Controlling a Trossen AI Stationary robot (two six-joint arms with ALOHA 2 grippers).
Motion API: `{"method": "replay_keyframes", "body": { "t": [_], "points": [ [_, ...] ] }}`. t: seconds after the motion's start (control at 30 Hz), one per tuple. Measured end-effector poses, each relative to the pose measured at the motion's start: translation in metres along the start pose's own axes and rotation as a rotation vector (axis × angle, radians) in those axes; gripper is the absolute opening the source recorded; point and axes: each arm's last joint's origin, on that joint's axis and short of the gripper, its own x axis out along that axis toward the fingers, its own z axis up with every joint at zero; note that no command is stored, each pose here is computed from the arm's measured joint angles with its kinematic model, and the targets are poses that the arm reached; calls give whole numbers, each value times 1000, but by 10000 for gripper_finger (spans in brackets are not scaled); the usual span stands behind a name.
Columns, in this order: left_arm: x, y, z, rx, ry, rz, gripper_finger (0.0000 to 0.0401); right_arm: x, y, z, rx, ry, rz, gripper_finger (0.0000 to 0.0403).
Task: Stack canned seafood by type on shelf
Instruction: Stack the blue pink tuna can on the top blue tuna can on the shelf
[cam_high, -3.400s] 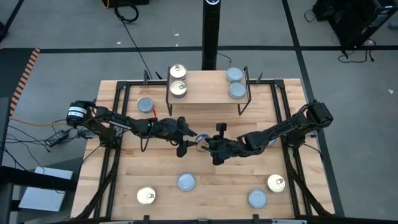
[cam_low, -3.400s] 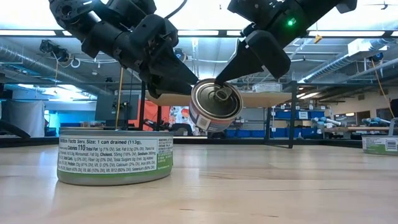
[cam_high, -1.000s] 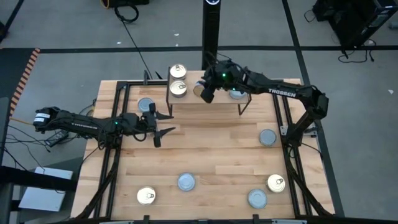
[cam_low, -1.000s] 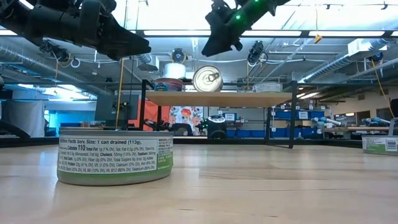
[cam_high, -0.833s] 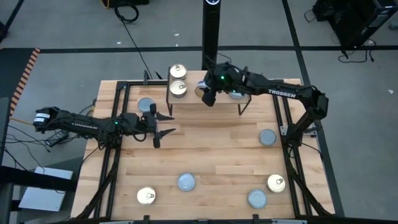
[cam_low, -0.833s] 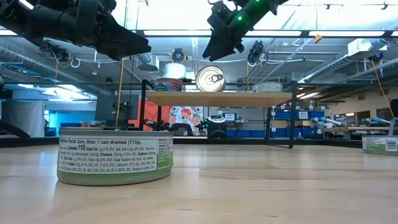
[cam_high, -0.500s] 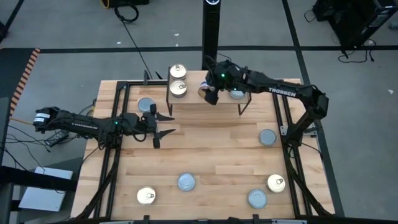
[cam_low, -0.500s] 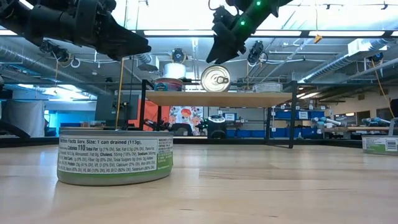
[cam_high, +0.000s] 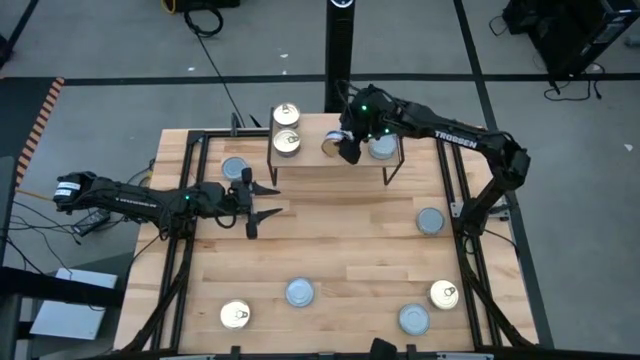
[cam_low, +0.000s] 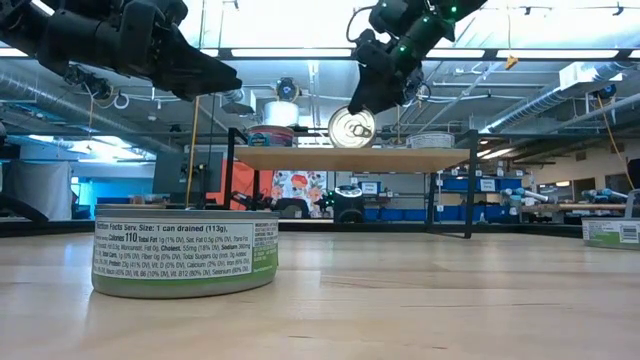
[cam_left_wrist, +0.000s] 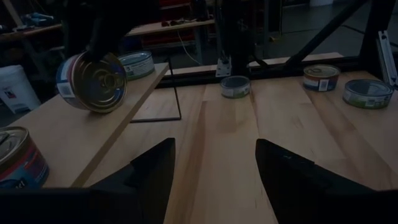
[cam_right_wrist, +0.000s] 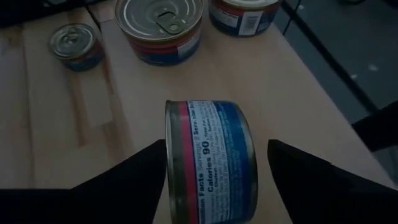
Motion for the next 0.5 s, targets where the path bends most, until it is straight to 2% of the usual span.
{"method": "replay_keyframes", "body": {
  "t": [0.27, 0.5],
  "points": [
    [0, 0, 0, 0, 1, 0, 228, -2, -2, -3, 25, 31, 23, 199],
    [0, 0, 0, 0, 0, 0, 228, -1, -2, 0, 58, 0, 22, 197]
  ]
}}
